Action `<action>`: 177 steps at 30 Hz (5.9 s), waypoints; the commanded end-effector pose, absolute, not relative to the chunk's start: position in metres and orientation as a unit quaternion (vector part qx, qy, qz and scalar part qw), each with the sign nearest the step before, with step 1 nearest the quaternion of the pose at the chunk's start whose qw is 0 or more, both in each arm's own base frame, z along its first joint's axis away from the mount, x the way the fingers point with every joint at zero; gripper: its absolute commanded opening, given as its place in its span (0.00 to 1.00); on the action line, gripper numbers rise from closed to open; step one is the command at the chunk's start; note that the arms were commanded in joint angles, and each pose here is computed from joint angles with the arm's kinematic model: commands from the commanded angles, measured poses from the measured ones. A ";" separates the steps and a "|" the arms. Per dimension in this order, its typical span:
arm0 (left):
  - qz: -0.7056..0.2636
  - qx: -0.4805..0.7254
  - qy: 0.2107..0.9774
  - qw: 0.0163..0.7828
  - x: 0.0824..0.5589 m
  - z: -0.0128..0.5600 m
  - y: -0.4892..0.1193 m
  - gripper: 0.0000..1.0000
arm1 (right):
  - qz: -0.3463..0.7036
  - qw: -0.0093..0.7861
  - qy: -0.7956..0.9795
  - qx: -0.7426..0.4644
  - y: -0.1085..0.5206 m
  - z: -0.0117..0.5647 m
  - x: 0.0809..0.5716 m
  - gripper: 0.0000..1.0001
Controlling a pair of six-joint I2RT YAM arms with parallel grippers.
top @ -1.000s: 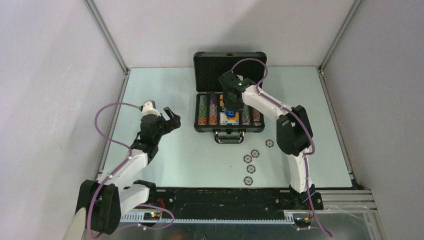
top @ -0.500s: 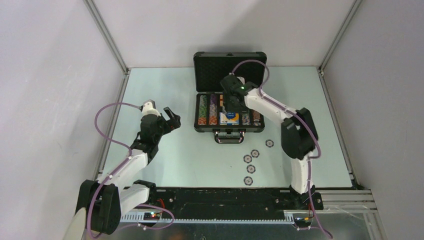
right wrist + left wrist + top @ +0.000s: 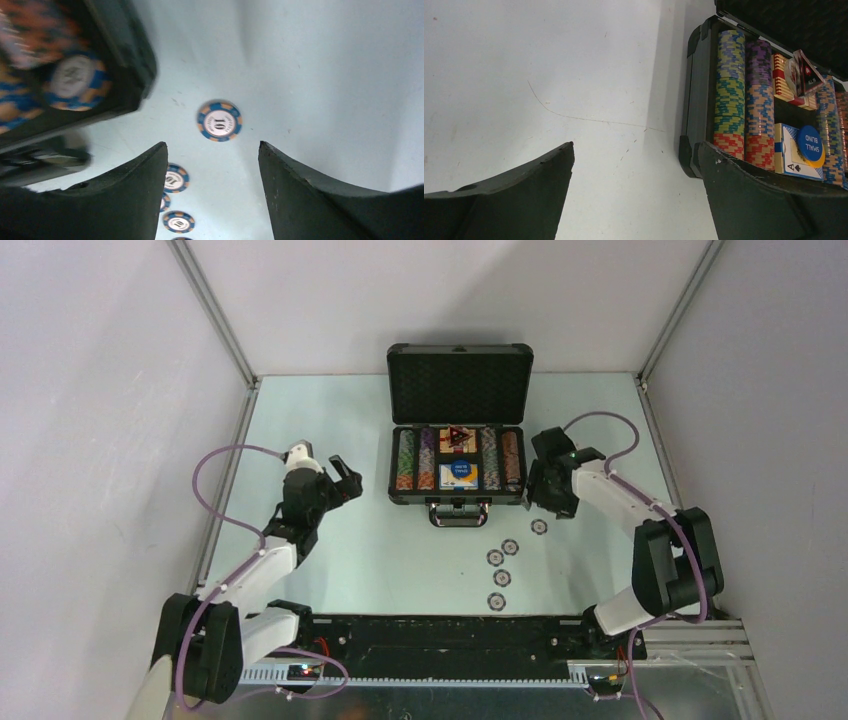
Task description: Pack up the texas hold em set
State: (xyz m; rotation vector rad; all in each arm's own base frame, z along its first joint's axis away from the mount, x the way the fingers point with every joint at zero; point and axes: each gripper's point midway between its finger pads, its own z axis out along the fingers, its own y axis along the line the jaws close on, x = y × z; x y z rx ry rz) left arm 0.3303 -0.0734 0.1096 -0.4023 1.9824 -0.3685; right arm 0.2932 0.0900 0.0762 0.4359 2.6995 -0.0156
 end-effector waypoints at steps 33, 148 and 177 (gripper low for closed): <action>-0.168 -0.157 0.807 0.544 0.340 0.133 -0.080 0.98 | 0.021 0.145 0.969 0.198 0.085 0.009 0.274 0.56; -0.162 -0.154 0.811 0.540 0.343 0.129 -0.079 0.98 | 0.015 0.140 0.990 0.024 0.159 0.028 0.242 0.64; -0.163 -0.152 0.811 0.541 0.342 0.129 -0.079 0.98 | -0.007 0.100 0.995 0.026 0.164 0.006 0.214 0.53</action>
